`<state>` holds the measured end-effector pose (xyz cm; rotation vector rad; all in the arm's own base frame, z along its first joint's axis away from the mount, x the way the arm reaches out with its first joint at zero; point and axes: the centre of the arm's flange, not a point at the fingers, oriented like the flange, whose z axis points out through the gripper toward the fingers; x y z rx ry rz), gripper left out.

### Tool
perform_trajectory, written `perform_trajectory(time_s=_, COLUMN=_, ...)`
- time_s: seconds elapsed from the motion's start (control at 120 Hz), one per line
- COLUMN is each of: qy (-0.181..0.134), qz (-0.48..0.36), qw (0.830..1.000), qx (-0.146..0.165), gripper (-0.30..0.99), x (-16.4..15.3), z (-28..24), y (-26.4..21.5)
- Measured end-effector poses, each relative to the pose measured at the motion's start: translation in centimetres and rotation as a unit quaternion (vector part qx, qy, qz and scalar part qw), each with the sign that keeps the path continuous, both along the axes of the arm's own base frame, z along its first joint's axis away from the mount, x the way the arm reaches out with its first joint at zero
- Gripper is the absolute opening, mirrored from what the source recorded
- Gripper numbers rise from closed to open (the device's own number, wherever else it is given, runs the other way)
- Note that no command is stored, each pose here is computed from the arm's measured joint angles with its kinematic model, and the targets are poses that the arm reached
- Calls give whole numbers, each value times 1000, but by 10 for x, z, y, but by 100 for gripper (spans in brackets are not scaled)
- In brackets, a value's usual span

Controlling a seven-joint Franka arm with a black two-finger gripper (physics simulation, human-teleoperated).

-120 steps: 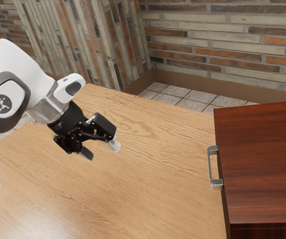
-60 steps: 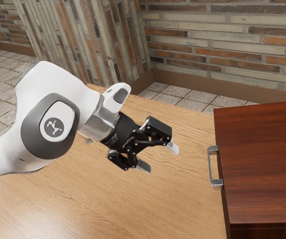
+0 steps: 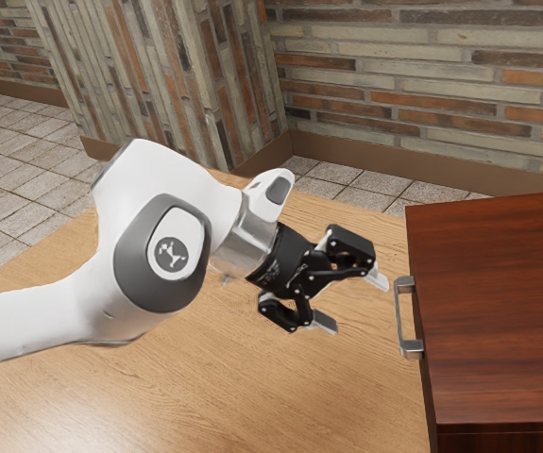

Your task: Pull the drawer handle with one arm to open the drawer

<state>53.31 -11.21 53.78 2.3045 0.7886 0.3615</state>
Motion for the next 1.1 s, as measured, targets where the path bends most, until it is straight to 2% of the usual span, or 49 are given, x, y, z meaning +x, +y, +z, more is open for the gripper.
perform_trajectory(time_s=0.325, qy=18, qz=14, qw=1000, qx=-10, gripper=69, x=24, z=-31, y=0)
perform_trajectory(time_s=0.617, qy=-7, qz=12, qw=1000, qx=18, gripper=69, x=29, z=-37, y=-7)
perform_trajectory(time_s=0.908, qy=-42, qz=15, qw=999, qx=24, gripper=69, x=13, z=-9, y=1)
perform_trajectory(time_s=1.1, qy=-36, qz=-4, qw=999, qx=32, gripper=69, x=4, z=-17, y=-12)
